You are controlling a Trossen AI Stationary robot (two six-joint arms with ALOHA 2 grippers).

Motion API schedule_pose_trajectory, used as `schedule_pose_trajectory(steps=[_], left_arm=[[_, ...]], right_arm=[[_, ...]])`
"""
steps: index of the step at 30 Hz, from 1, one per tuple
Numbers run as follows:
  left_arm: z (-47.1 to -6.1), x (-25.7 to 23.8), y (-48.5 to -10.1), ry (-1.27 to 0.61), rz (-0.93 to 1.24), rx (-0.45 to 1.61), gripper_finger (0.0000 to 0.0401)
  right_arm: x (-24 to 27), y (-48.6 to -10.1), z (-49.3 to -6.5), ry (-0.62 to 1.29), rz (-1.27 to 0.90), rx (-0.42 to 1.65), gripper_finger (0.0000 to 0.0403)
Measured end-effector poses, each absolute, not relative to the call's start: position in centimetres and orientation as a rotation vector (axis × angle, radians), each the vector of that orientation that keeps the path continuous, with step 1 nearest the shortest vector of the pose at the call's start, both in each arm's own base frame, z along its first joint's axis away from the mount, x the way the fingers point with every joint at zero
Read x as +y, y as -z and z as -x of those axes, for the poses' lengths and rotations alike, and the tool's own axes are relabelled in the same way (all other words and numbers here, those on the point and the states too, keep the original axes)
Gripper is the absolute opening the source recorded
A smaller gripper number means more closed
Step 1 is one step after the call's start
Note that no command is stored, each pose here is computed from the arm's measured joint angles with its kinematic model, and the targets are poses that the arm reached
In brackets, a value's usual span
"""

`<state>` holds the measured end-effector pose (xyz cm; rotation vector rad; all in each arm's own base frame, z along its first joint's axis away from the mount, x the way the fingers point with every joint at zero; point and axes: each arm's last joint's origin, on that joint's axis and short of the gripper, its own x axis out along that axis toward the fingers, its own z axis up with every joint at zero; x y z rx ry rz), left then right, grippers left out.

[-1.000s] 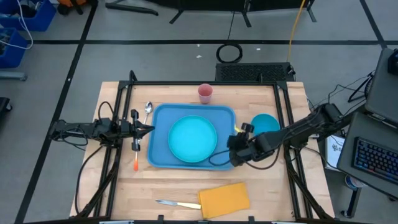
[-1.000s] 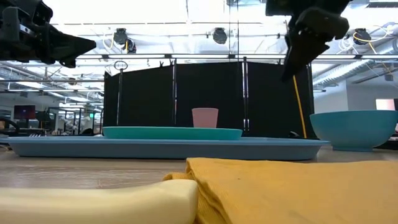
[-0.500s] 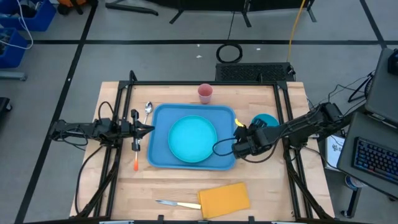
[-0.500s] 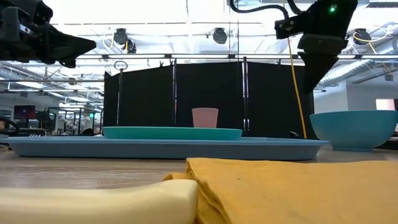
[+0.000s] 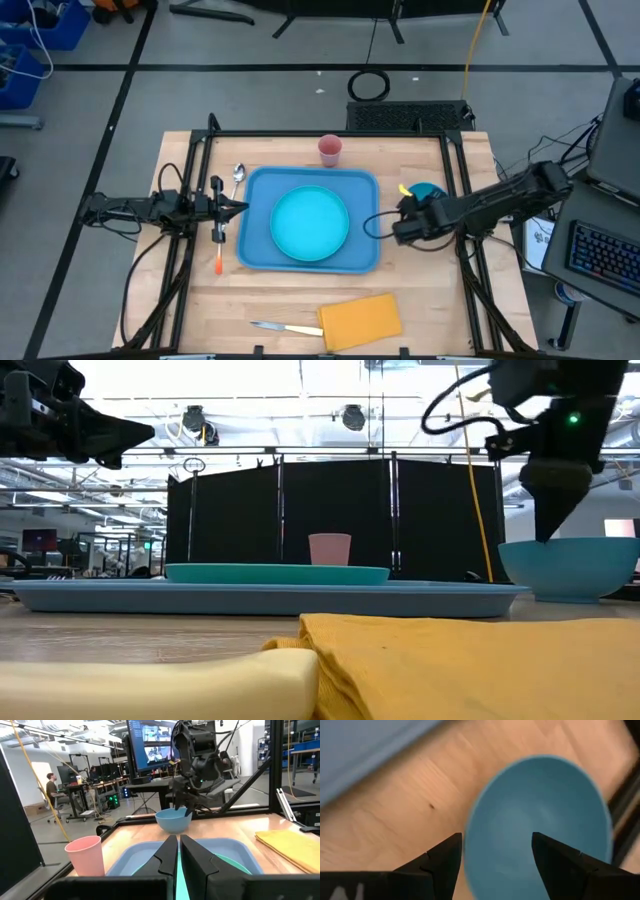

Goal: Set up tray
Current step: Put the blue bowl on top of the blue plate

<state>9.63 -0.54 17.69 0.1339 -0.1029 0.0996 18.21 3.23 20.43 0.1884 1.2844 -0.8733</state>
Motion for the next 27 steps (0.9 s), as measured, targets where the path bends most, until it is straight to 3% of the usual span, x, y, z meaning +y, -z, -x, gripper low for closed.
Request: schedule_pose_trajectory(steps=[8, 17, 22, 27], left_arm=[[-9.6, -0.5, -17.7, -0.099, -0.134, -0.103, 0.0026], [-9.6, -0.5, -17.7, -0.099, -0.134, -0.103, 0.0026], [-9.6, -0.5, -17.7, -0.099, -0.134, -0.103, 0.0026], [-9.6, -0.5, -17.7, -0.099, -0.134, -0.103, 0.0026]], right_arm=[[2.8, -18.9, -16.1, 0.718, -0.328, 1.178, 0.0231], [2.6, -17.6, -15.2, 0.748, -0.337, 1.195, 0.0198], [2.6, -17.6, -15.3, 0.742, -0.339, 1.187, 0.0149], [2.8, -17.6, -15.5, 0.691, -0.349, 1.201, 0.0062]])
